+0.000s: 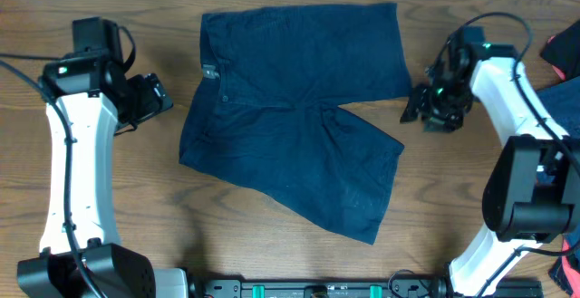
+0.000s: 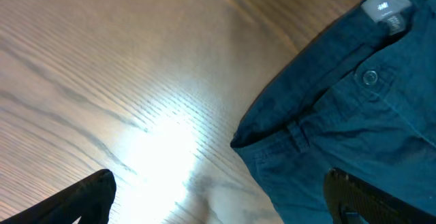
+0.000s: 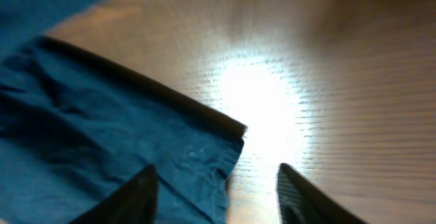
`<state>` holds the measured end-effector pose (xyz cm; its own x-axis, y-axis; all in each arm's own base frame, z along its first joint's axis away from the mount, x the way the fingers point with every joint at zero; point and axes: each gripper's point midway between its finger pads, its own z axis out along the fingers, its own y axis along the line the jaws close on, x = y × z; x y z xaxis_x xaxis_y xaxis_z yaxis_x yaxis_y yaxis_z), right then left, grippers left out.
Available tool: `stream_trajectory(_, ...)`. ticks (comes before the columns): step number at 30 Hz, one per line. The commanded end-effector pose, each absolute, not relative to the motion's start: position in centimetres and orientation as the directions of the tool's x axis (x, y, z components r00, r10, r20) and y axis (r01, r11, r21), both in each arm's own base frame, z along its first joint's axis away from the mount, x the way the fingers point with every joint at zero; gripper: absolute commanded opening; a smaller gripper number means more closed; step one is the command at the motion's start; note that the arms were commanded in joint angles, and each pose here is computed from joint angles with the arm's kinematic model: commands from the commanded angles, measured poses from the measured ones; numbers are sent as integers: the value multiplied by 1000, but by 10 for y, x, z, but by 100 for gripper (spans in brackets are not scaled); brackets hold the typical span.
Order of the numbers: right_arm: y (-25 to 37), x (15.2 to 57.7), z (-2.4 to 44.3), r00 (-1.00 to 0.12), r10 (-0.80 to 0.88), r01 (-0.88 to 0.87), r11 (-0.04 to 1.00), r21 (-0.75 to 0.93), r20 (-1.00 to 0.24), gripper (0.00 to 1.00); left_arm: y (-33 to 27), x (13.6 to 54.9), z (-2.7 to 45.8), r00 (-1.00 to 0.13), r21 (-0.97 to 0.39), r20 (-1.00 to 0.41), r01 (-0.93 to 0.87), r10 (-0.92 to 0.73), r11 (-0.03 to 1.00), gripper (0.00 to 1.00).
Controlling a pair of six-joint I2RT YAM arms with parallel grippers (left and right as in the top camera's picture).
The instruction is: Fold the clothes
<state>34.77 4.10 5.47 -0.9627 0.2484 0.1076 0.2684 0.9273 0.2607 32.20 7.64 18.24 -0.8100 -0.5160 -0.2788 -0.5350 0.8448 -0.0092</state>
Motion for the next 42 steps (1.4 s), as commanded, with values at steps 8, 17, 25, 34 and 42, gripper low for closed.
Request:
stream_trajectory(8, 75, 314, 4, -977, 178, 206, 937, 284, 122, 31, 70, 303, 146, -815, -28, -163, -560, -557, 828, 98)
stream_trajectory(17, 63, 338, 22, -975, 213, 220, 921, 322, 56, 1, 69, 297, 135, -819, -19, -139, -560, -557, 828, 98)
stream_trajectory(25, -23, 381, 73, -904, 404, 350, 888, 296, -143, 1, 56, 299, 134, -833, -85, -109, -536, -542, 840, 98)
stream_trajectory(34, -30, 383, 74, -891, 431, 369, 869, 330, -140, 59, 35, 293, 116, -855, -155, -41, -506, -517, 848, 98)
stream_trajectory(42, -27, 368, 71, -898, 433, 389, 865, 318, -80, 61, -38, 282, 76, -905, -402, 81, -412, -417, 818, 99)
